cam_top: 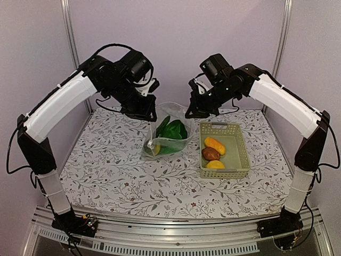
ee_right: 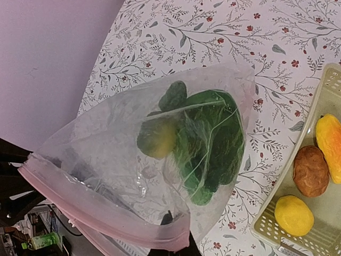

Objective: Place the food in the zip-top bag and seal the zipper
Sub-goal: Pass from the right arm to the left, then pick up the fake fruit from the bin.

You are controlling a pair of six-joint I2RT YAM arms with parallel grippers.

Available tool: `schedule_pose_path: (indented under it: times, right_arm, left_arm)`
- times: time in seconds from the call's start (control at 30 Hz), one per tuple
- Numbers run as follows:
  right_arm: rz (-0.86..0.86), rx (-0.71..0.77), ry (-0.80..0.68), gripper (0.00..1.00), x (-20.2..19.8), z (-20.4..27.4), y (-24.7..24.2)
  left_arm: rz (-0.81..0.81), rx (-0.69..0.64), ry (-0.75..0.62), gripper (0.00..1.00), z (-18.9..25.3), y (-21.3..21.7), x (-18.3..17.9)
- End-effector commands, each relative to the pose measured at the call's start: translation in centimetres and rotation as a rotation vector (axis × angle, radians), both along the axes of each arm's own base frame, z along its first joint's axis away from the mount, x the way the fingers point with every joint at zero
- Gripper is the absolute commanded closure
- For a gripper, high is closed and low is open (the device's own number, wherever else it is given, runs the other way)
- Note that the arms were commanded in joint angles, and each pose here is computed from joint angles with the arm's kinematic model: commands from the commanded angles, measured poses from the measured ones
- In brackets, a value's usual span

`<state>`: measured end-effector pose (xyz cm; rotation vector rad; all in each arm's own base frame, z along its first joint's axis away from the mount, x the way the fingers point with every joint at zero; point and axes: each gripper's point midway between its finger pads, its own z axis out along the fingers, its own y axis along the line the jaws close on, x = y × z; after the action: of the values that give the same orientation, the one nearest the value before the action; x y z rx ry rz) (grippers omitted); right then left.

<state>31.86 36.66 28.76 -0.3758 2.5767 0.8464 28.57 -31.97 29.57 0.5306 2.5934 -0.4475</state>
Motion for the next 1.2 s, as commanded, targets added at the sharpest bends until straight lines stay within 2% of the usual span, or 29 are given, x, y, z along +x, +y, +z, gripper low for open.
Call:
schedule_pose_path:
  times: [0.0, 0.03, 0.17, 0.2, 0.23, 0.27, 0.3, 0.33, 0.37, 0.4, 0.43, 0.5, 0.63, 0.73, 0.77, 0.83, 0.9, 0.97, 1.03, 1.17]
  right_arm:
    - [-0.008, 0.014, 0.003, 1.00, 0.7, -0.2, 0.2]
    - [-0.007, 0.016, 0.004, 1.00, 0.8, -0.2, 0.3]
    - [0.000, 0.023, 0.001, 1.00, 0.8, -0.1, 0.3]
    - [0.006, 0.026, 0.000, 1.00, 0.8, 0.0, 0.3]
    - [0.013, 0.032, 0.000, 0.98, 0.8, 0.1, 0.4]
    - [0.023, 0.042, 0.004, 0.90, 0.7, 0.3, 0.4]
    - [0.040, 0.054, 0.013, 0.77, 0.4, 0.5, 0.5]
    - [0.053, 0.065, 0.030, 0.55, 0.0, 1.0, 0.3]
    - [0.073, 0.098, 0.078, 0.12, -0.7, 1.6, 0.2]
    - [0.100, 0.155, 0.140, 0.02, -1.6, 2.6, 0.2]
    - [0.117, 0.196, 0.176, 0.01, -2.2, 3.7, -0.1]
    - [0.073, 0.213, 0.111, 0.01, -2.4, 7.0, -2.0]
    - [-0.150, 0.049, -0.164, 0.01, 0.3, 10.1, -9.2]
    - [-0.258, -0.148, -0.335, 0.01, 1.8, 8.9, -14.0]
    - [-0.271, -0.198, -0.351, 0.01, 2.4, 6.9, -15.0]
    - [-0.265, -0.163, -0.316, 0.01, 2.4, 3.9, -16.7]
    - [-0.212, -0.058, -0.268, 0.04, 1.6, 2.1, -17.2]
    - [-0.142, -0.025, -0.240, 0.18, 0.6, 0.9, -16.7]
    - [-0.096, -0.069, -0.201, 0.27, 0.0, -1.5, -16.8]
    - [-0.051, -0.187, -0.065, 0.38, -0.2, -7.6, -17.2]
  left_arm:
    - [0.024, 0.038, 0.069, 0.82, -1.2, 0.4, -1.2]
    - [0.024, 0.038, 0.071, 0.83, -1.2, 0.3, -1.3]
    - [-0.001, 0.020, 0.078, 1.00, -1.1, -0.3, -1.8]
    - [-0.006, 0.015, 0.071, 1.00, -1.0, -0.5, -1.7]
    - [-0.010, 0.010, 0.068, 1.00, -1.0, -0.6, -1.6]
    - [-0.018, -0.002, 0.067, 1.00, -0.9, -0.9, -1.6]
    - [-0.026, -0.015, 0.066, 1.00, -0.8, -1.2, -1.4]
    - [-0.030, -0.024, 0.068, 1.00, -0.9, -1.5, -1.3]
    - [-0.033, -0.034, 0.070, 1.00, -1.0, -1.7, -1.2]
    - [-0.036, -0.051, 0.070, 1.00, -0.9, -2.0, -0.9]
    - [-0.037, -0.059, 0.077, 1.00, -1.1, -2.2, -0.8]
    - [-0.036, -0.080, 0.078, 1.00, -1.1, -2.6, -0.4]
    - [-0.032, -0.092, 0.075, 1.00, -1.3, -2.8, 0.2]
    - [-0.028, -0.095, 0.072, 1.00, -1.2, -2.5, 0.6]
    - [-0.028, -0.096, 0.072, 1.00, -1.2, -2.4, 0.7]
    - [-0.033, -0.101, 0.073, 1.00, -1.2, -2.4, 0.9]
    - [-0.037, -0.103, 0.075, 1.00, -1.3, -2.4, 1.0]
    - [-0.046, -0.106, 0.079, 1.00, -1.4, -2.5, 1.0]
    - [-0.048, -0.101, 0.079, 1.00, -1.6, -2.5, 1.1]
    - [-0.046, -0.106, 0.078, 1.00, -1.6, -2.4, 1.3]
